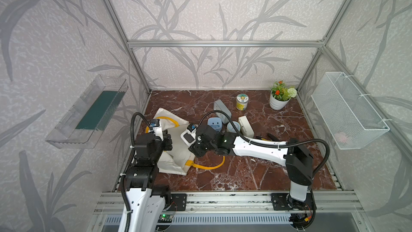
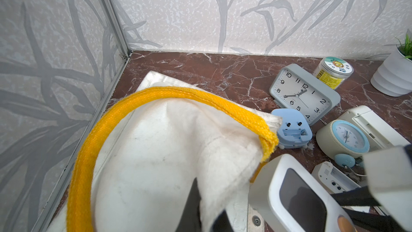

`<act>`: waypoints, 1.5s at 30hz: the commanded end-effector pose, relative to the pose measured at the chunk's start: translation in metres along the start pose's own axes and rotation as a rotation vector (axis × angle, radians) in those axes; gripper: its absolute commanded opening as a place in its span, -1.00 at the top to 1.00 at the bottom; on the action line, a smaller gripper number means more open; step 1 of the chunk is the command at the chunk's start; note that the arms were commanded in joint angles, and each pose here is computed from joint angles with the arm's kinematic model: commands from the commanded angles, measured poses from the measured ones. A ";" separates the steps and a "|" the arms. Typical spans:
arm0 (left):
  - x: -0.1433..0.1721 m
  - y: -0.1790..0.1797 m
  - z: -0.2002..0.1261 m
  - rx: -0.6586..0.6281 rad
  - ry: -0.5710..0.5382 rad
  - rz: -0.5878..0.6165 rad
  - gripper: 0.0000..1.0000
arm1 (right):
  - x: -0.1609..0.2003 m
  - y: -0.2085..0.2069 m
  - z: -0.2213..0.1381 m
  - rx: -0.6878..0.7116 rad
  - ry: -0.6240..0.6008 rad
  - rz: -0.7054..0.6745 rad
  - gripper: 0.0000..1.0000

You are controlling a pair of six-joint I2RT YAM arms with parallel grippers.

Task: Take the alarm clock out of the canvas bag
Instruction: Pick up the alarm from the canvas bag, then place the alarm at the center of the board.

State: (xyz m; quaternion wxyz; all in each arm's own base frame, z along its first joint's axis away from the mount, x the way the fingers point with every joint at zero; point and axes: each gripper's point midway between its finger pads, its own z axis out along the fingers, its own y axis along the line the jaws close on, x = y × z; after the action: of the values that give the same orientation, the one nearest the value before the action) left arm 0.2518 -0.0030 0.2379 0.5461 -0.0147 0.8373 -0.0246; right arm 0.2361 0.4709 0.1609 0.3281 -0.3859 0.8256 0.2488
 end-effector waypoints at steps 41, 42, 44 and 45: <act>-0.010 -0.002 -0.011 0.006 -0.010 0.043 1.00 | -0.064 -0.163 0.060 0.275 0.070 0.147 0.08; -0.011 -0.002 -0.011 0.007 -0.013 0.046 1.00 | -0.063 -0.164 0.065 0.276 0.082 0.145 0.08; -0.012 -0.003 -0.012 0.012 -0.016 0.048 1.00 | -0.063 -0.167 0.073 0.280 0.101 0.148 0.08; -0.012 -0.003 -0.012 0.013 -0.015 0.049 1.00 | -0.061 -0.169 0.077 0.282 0.112 0.149 0.08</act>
State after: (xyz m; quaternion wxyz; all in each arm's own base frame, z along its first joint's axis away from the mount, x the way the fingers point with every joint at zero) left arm 0.2488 -0.0036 0.2383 0.5401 -0.0025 0.8414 -0.0186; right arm 0.4264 0.4577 0.1306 0.3289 -0.2856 0.8884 0.1449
